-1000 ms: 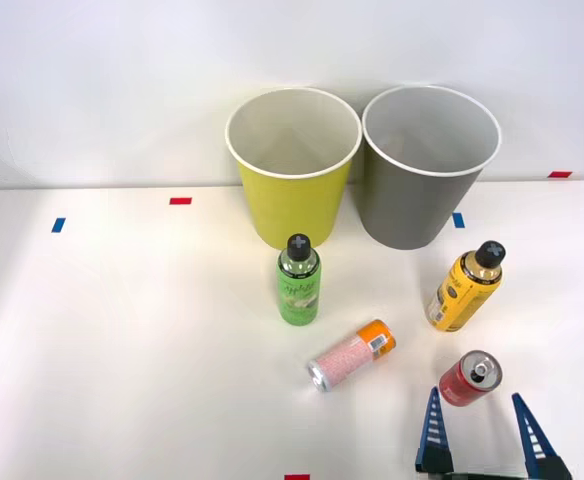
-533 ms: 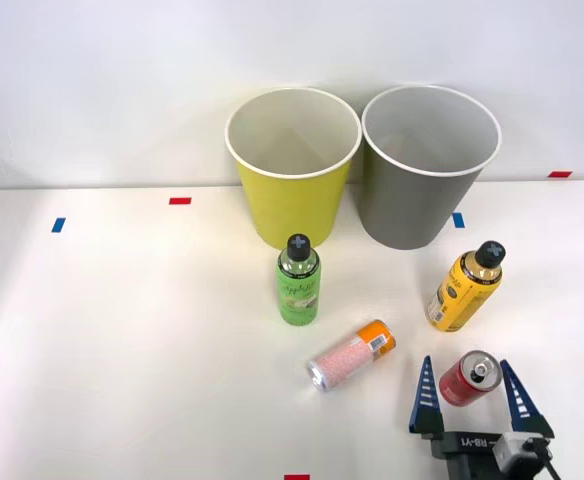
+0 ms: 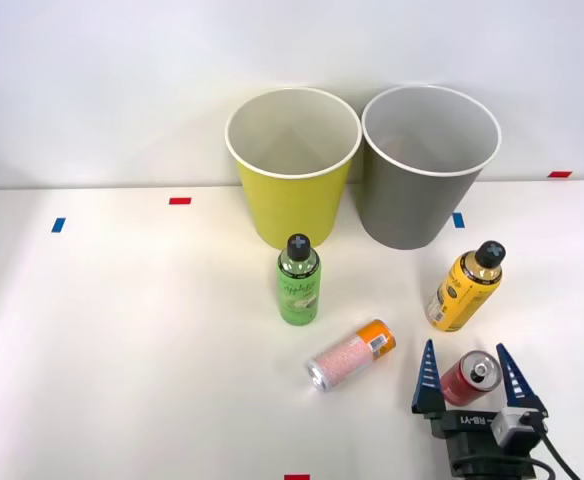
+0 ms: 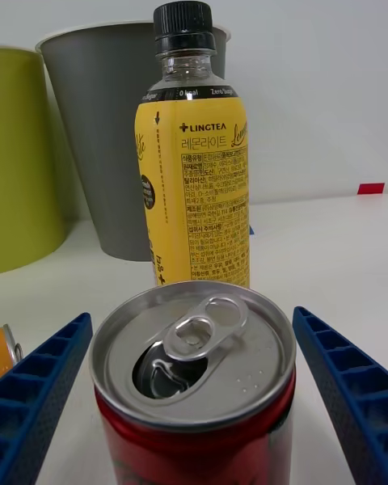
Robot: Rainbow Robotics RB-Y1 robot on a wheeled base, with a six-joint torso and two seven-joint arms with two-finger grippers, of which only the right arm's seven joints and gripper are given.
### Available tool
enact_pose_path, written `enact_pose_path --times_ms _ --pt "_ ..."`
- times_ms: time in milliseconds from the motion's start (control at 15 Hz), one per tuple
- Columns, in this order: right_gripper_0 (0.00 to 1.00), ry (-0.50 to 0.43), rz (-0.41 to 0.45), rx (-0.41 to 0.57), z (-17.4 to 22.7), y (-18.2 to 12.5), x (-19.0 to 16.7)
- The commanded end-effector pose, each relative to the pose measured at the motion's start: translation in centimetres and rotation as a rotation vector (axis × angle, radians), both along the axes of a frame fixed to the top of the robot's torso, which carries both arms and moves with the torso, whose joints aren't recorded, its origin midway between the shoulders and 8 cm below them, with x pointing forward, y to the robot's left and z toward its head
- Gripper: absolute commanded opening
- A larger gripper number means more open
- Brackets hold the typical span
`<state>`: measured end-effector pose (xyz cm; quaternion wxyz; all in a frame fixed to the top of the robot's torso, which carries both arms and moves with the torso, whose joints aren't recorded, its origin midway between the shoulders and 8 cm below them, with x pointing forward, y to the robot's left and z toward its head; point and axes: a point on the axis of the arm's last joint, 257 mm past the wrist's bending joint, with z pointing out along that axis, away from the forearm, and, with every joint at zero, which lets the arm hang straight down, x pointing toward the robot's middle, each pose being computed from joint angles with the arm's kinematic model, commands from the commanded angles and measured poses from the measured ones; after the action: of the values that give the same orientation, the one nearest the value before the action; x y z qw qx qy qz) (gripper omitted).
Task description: Put cans in the gray bin, plastic bottles in the light green bin
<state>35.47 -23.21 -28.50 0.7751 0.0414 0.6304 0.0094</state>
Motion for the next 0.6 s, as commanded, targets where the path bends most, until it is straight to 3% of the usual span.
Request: enact_pose_path --times_ms 67,200,600 --pt "0.05 -0.002 0.008 -0.015 0.09 0.18 -0.03" --pt "0.0 -0.001 0.008 -0.019 0.04 0.16 -0.04" --pt "0.0 -0.009 0.02 -0.025 0.74 0.07 -0.91"
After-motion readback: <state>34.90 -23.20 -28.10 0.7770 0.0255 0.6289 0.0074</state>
